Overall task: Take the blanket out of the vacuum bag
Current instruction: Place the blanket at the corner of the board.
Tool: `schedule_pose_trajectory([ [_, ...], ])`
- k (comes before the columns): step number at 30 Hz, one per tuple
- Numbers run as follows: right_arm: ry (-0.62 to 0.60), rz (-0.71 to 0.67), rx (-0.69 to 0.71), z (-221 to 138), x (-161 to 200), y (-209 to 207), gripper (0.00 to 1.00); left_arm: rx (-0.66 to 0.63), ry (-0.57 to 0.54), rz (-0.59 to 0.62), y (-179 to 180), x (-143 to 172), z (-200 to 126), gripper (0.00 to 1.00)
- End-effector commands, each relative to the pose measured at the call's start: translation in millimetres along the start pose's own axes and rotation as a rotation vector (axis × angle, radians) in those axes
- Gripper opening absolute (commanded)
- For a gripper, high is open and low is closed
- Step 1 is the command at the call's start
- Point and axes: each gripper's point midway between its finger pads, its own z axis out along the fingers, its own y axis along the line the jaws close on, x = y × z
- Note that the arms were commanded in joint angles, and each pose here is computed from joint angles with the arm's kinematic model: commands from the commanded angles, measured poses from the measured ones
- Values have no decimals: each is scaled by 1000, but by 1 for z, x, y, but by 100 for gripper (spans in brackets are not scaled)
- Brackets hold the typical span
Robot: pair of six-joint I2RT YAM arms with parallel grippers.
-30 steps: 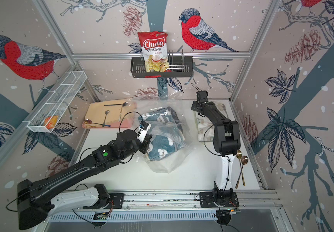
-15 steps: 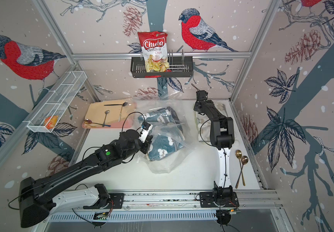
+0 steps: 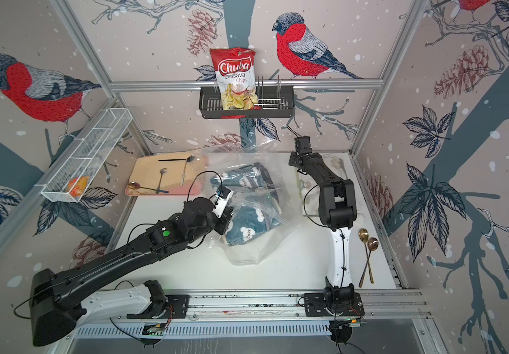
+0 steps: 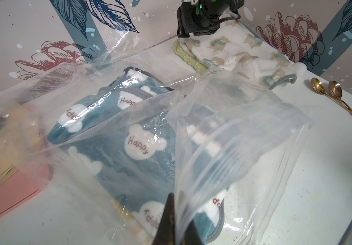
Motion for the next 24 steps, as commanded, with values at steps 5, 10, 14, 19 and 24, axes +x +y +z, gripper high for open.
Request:
schedule_pose_trajectory([
  [5,24,-22,259,16,22,-25,44,-10,-34,-9,2,-8,0,0],
  [10,-29,-17,282,5,11,-27,10,-9,-35,-8,2,-9,0,0],
  [14,-81,8,279,-10,-4,-31,0,-9,-34,-7,2,-9,0,0],
  [19,-213,93,268,-48,-25,-42,0,-5,-34,-7,1,-9,1,0],
  [24,-276,98,215,-54,-42,-41,0,3,-31,-6,-1,-8,1,0],
])
